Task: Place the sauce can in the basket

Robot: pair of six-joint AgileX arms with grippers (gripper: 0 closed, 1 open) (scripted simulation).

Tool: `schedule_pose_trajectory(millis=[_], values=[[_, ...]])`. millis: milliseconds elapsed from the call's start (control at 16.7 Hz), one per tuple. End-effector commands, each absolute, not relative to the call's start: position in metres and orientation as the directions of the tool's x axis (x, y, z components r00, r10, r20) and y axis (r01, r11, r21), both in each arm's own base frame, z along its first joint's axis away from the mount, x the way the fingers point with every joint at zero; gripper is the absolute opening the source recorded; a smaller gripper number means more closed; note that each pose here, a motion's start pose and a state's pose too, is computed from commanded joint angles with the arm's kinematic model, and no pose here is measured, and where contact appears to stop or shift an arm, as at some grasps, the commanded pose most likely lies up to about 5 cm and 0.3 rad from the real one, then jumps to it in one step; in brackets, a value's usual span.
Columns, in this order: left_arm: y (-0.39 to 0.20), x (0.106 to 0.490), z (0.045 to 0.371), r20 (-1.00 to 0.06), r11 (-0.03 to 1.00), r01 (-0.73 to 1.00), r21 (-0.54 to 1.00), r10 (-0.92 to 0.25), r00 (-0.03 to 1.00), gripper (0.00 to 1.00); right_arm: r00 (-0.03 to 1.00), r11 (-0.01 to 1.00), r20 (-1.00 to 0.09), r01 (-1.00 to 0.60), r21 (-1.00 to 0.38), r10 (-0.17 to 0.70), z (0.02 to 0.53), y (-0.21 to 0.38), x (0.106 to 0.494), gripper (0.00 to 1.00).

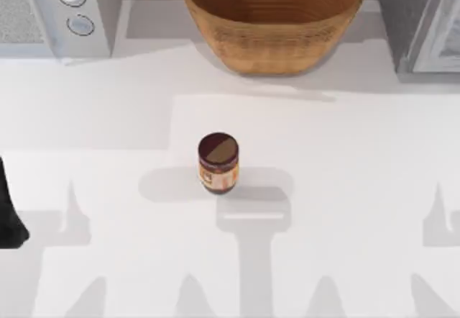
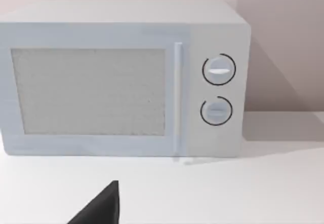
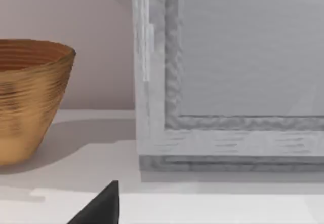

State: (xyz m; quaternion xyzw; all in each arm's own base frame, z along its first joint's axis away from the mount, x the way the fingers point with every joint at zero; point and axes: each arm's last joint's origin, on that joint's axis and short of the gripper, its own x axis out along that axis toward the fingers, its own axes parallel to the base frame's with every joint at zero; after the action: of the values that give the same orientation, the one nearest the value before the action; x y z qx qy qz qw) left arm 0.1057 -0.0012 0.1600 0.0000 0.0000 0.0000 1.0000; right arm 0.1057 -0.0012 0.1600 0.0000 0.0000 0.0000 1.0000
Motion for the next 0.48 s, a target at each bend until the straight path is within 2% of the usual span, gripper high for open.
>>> schedule_pose_trajectory(millis=[240, 480], values=[[-0.002, 0.107, 0.163, 0.001, 1.000, 0.014, 0.001, -0.014, 1.000, 1.00, 1.000, 1.000, 0.000, 0.000, 0.000, 0.000, 0.160, -0.001, 0.106, 1.00], [-0.004, 0.115, 0.178, 0.006, 0.994, 0.105, 0.008, -0.105, 0.994, 1.00, 1.000, 1.000, 0.000, 0.000, 0.000, 0.000, 0.160, -0.001, 0.106, 1.00]])
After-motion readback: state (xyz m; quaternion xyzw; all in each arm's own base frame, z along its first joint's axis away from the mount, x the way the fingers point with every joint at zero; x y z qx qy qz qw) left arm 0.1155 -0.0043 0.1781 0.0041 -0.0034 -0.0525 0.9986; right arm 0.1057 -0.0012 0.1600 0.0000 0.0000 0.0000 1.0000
